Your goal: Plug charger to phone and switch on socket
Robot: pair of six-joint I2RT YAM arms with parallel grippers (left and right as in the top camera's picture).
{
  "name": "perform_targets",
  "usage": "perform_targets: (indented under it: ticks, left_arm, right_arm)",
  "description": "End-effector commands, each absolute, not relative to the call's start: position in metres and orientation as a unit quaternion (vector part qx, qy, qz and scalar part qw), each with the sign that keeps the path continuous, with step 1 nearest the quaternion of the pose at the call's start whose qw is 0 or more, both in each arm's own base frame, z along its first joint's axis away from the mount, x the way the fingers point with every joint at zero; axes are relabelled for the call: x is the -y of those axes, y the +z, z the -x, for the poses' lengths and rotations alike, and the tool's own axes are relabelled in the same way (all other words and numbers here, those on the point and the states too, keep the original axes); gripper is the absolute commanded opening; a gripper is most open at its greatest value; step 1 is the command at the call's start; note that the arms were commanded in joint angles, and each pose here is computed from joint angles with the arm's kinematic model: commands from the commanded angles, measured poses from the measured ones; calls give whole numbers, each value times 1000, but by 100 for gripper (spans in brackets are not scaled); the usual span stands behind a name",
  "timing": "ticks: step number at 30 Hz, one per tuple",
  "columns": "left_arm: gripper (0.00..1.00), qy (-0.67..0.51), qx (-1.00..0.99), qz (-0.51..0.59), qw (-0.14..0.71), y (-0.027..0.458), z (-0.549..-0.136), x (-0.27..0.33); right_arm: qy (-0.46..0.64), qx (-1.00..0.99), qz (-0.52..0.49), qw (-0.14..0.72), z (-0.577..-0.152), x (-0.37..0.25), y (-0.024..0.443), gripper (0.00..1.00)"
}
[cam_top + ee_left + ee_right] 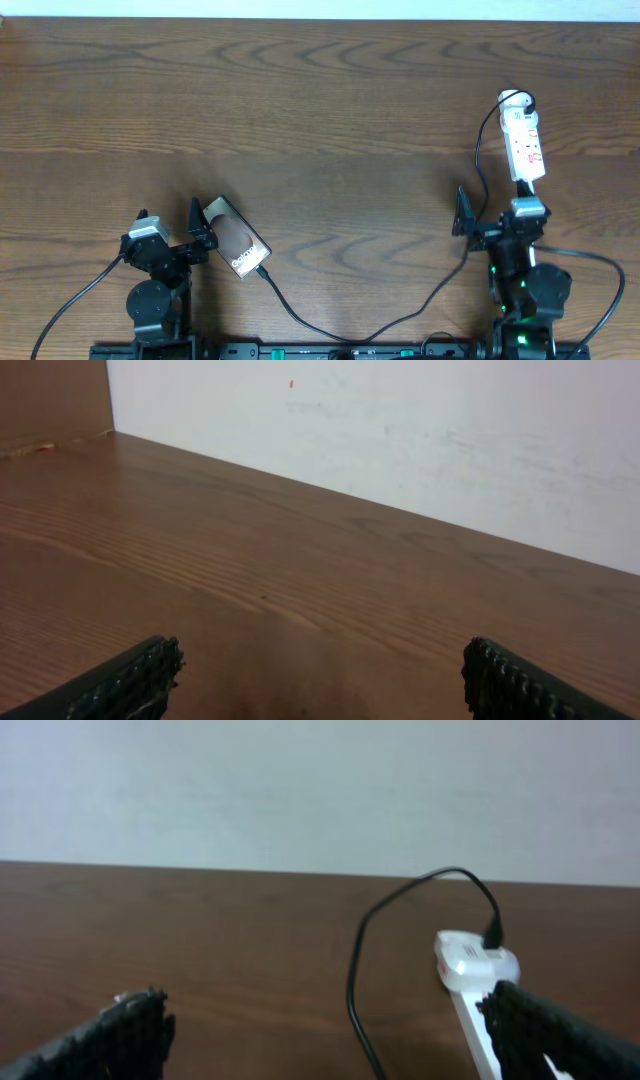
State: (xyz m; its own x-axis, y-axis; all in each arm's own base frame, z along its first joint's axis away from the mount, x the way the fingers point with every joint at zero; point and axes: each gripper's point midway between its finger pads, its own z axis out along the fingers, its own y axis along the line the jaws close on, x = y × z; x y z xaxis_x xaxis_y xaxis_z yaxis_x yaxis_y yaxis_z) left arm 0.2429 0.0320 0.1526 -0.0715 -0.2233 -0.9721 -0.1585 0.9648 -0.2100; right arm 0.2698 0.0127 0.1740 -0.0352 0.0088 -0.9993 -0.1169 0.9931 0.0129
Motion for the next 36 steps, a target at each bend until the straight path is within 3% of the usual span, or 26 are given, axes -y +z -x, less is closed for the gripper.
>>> perform_targets:
  ticks: [1, 12, 36]
  left_arm:
    - [92, -17, -749, 130, 650, 136, -242, -32]
    - [92, -17, -749, 130, 650, 136, -242, -32]
    - [92, -17, -749, 130, 650, 136, -242, -32]
  right_arm:
    - [27, -710, 33, 703, -262, -8, 175, 99]
    - [19, -743, 18, 669, -247, -4, 150, 99]
    - [29, -732, -3, 681, -246, -4, 158, 99]
